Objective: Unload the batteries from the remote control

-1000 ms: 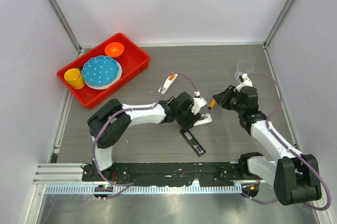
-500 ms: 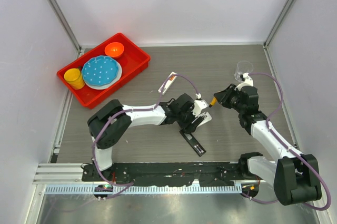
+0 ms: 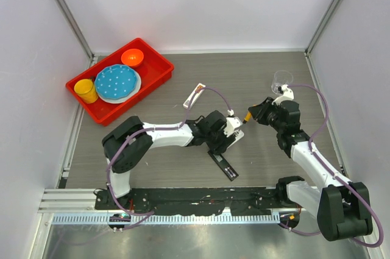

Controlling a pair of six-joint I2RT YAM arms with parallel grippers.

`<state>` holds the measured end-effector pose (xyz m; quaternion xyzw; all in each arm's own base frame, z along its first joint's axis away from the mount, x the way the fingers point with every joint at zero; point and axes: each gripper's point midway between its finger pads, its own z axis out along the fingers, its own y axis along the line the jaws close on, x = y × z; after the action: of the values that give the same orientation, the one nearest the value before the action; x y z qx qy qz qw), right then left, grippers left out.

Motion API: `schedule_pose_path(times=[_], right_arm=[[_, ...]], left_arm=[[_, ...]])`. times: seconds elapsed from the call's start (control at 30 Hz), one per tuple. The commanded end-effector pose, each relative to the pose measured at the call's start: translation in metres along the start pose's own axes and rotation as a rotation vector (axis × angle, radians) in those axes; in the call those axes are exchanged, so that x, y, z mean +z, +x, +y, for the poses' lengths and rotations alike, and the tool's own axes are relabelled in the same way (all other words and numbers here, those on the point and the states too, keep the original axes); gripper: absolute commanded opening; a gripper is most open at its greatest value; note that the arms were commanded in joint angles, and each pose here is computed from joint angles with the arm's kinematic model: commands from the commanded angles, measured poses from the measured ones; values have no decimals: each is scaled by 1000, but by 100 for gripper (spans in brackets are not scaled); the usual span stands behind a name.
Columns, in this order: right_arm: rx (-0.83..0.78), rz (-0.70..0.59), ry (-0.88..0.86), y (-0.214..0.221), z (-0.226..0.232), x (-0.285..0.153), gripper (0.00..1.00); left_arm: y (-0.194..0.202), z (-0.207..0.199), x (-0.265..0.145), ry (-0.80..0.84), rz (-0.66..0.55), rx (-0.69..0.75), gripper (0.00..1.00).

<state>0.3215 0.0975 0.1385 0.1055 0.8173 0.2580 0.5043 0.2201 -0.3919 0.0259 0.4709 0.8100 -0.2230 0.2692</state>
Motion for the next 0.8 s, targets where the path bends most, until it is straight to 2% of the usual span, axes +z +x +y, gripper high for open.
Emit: schedule_pose_path(times=[0.0,0.2,0.3,0.47,0.77], right_arm=[[-40,-79,-53,-20,13,-2,1],[-36,-75,-72,-17,16,-3,1],[-37,-74,-75,-17,17,-3,1],[-41,-71,-80,-15,17,-1,1],[-58,-57,-92,-12,21,2,1]], left_arm=[[3,17,-4,-108,17,-8,62],[-3,19,-13,-128,-31,-6,75],[-4,12,-12,-92,-46,-5,75],[-1,12,-4,-84,-10,5,70],[-1,4,-3,-46,-11,24,50]])
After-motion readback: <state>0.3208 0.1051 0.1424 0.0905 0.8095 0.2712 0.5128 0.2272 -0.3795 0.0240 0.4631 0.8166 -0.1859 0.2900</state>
